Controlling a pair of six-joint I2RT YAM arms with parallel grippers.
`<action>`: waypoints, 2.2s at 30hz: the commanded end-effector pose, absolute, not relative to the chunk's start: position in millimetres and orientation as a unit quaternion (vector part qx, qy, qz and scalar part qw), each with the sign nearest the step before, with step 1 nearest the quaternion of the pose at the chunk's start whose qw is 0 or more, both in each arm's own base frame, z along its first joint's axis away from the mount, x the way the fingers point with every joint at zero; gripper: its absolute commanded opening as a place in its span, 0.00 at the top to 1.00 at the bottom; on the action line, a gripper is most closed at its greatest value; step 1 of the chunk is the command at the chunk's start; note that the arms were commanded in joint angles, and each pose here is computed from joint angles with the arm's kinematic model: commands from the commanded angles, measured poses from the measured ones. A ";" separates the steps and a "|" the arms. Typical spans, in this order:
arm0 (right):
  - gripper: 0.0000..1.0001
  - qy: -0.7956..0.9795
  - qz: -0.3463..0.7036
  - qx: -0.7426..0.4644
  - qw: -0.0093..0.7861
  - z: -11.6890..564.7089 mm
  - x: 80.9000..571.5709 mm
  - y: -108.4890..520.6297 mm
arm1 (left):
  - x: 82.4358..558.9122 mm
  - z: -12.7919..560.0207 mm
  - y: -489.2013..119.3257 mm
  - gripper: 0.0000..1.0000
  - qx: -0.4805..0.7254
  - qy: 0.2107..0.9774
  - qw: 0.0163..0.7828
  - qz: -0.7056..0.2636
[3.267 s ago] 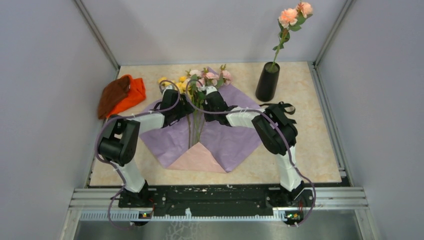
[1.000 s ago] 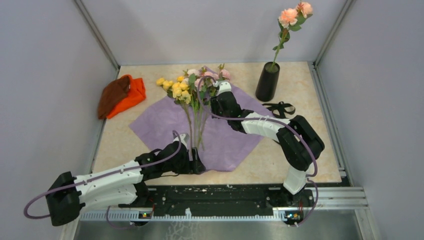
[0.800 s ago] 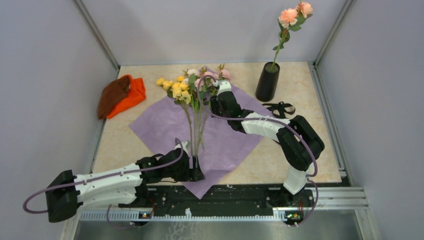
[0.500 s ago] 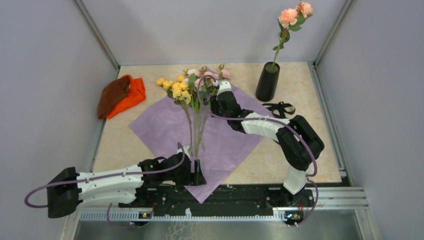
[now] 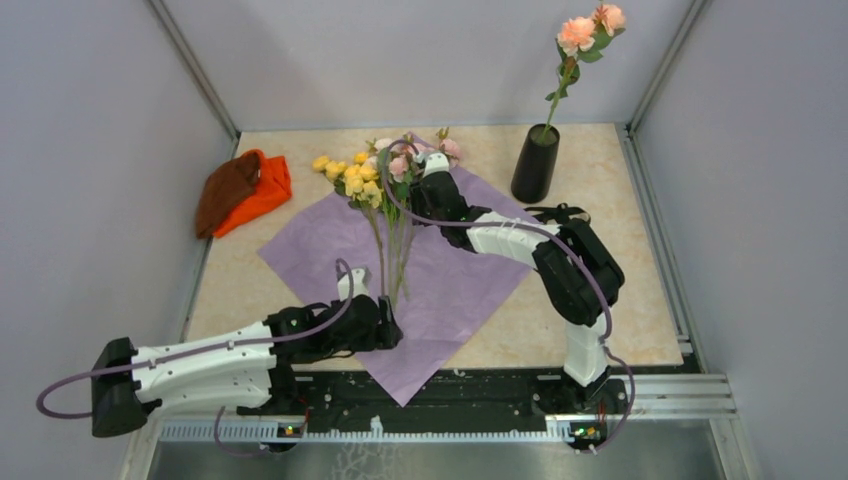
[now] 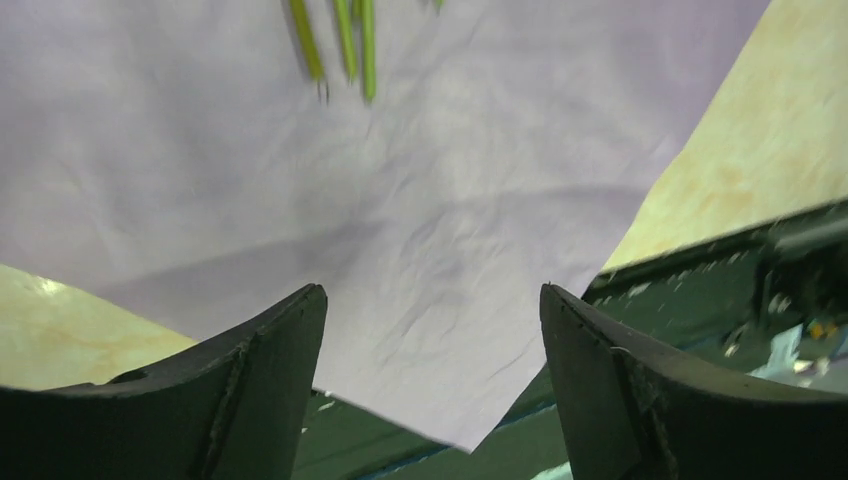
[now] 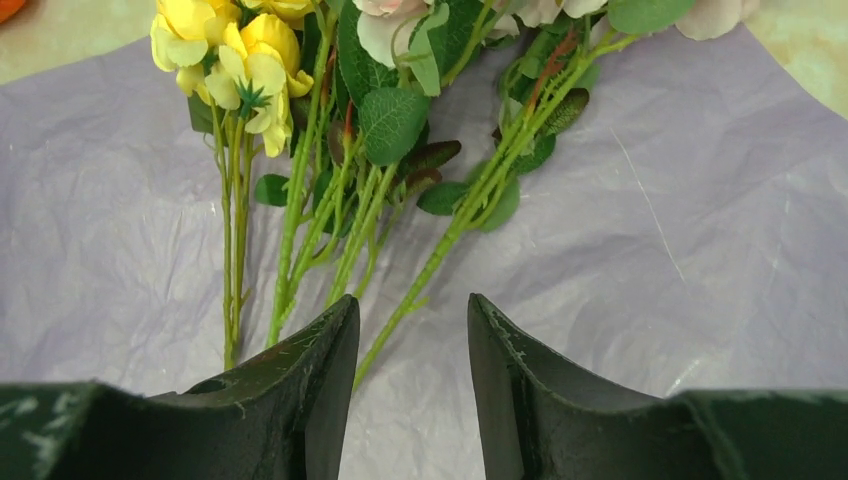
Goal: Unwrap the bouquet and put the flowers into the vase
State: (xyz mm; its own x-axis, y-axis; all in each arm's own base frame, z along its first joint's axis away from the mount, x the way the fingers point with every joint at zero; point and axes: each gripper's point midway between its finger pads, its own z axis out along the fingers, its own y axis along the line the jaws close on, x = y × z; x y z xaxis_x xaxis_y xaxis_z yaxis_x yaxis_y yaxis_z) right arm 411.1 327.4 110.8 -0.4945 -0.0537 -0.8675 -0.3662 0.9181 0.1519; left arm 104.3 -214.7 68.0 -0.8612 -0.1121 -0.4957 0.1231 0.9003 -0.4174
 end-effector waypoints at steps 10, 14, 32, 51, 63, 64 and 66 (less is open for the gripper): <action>0.58 0.858 0.190 -0.150 0.453 106.8 425.9 374.1 | 229.2 143.5 -177.1 0.14 -0.107 0.868 0.481 -0.060; 0.59 0.858 0.203 -0.157 0.444 105.0 423.5 382.1 | 261.3 131.0 -151.4 0.13 -0.137 0.866 0.479 -0.050; 0.66 0.869 0.179 -0.236 0.397 72.7 391.0 413.4 | 308.0 75.3 -107.8 0.02 -0.207 0.880 0.421 -0.074; 1.00 0.860 0.176 -0.239 0.414 85.4 392.9 411.5 | 314.1 64.6 -103.8 0.02 -0.204 0.885 0.409 -0.084; 1.00 0.817 0.195 -0.207 0.501 175.0 395.3 396.9 | 327.3 82.4 -141.4 0.03 -0.170 0.873 0.418 -0.184; 1.00 0.814 0.196 -0.204 0.508 182.1 393.2 392.6 | 329.3 88.1 -148.3 0.03 -0.166 0.868 0.420 -0.204; 1.00 0.808 0.197 -0.197 0.518 191.3 389.8 385.5 | 332.4 99.8 -161.8 0.03 -0.157 0.856 0.426 -0.246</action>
